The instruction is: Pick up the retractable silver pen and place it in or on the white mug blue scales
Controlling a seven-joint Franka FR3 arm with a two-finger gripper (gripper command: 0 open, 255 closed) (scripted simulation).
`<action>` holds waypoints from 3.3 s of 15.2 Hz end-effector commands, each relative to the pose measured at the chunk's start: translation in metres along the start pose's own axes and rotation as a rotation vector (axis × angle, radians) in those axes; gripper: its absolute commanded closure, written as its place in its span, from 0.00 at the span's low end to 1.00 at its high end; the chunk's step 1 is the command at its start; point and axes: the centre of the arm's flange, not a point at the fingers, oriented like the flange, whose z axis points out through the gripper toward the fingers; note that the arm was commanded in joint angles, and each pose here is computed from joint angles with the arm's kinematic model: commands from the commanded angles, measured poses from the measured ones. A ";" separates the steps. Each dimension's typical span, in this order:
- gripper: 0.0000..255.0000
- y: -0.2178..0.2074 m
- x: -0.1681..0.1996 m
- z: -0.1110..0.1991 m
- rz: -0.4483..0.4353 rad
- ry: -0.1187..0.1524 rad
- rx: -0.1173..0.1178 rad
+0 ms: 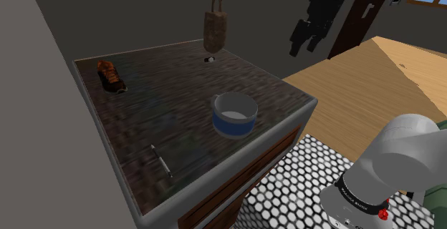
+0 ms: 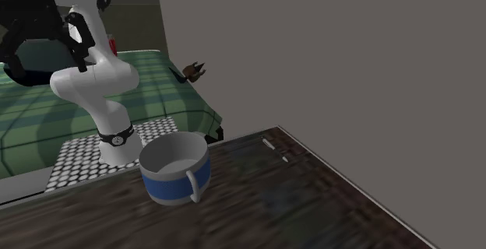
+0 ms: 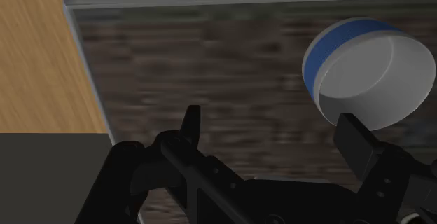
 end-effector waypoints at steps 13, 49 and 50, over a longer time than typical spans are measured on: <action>0.00 -0.134 0.020 0.075 -0.021 -0.035 0.028; 0.00 -0.457 0.042 0.276 -0.070 -0.115 0.093; 0.00 -0.457 0.042 0.276 -0.070 -0.115 0.093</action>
